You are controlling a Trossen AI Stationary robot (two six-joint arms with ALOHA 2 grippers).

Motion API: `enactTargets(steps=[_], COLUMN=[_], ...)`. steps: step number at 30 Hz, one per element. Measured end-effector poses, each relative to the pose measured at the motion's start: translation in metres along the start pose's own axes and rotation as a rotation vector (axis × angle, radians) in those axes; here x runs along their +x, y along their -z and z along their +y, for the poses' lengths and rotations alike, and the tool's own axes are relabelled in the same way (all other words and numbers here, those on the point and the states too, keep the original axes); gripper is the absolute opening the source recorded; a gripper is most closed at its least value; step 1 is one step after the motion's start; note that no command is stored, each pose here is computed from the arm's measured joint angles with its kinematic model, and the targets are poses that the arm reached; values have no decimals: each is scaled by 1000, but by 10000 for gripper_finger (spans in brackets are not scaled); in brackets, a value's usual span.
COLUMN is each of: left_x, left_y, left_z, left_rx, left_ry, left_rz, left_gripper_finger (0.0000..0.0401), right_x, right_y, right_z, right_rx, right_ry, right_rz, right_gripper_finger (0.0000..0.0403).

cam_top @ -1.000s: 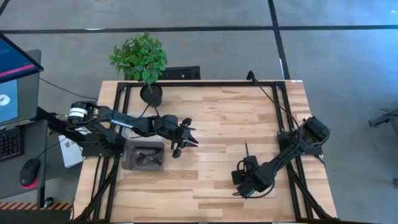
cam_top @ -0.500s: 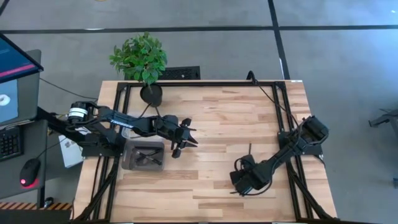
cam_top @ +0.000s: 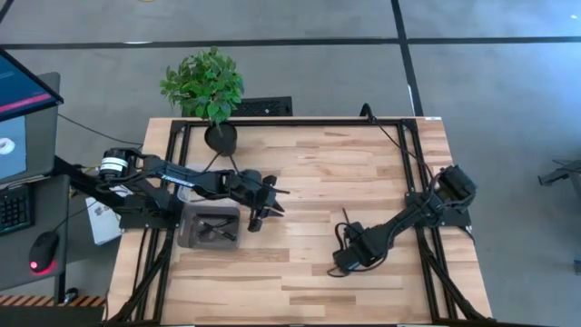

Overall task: Sort pens & pencils
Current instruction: Put the black pencil into the transparent bin

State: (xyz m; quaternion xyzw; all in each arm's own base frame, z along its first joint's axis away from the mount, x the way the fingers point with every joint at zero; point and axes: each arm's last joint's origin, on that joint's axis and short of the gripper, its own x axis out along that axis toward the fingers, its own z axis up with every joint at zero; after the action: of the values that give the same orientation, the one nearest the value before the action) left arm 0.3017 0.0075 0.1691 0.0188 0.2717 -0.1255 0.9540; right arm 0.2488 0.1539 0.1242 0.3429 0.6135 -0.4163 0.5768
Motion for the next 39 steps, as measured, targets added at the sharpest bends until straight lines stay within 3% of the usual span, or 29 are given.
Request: enactTargets(steps=[16, 23, 27, 33, 39], left_x=[-1, -2, -2, -2, -2], left_y=[16, 18, 18, 18, 18], left_z=[-2, 1, 2, 2, 2], left_rx=[-44, -48, -60, -61, -61], left_ry=[17, -116, -134, -134, -134], left_rz=[162, 196, 197, 197, 197], left_gripper_finger=[57, 57, 57, 57, 57], right_x=[0, 2, 2, 4, 13], right_y=[-18, -23, -29, -61, -112], right_z=[-2, -8, -11, -20, -47], right_rx=[-121, -115, -109, -91, -130], right_ry=[37, 108, 137, 250, 290], right_rz=[4, -113, -201, -344, -303], right_gripper_finger=[19, 41, 44, 35, 11])
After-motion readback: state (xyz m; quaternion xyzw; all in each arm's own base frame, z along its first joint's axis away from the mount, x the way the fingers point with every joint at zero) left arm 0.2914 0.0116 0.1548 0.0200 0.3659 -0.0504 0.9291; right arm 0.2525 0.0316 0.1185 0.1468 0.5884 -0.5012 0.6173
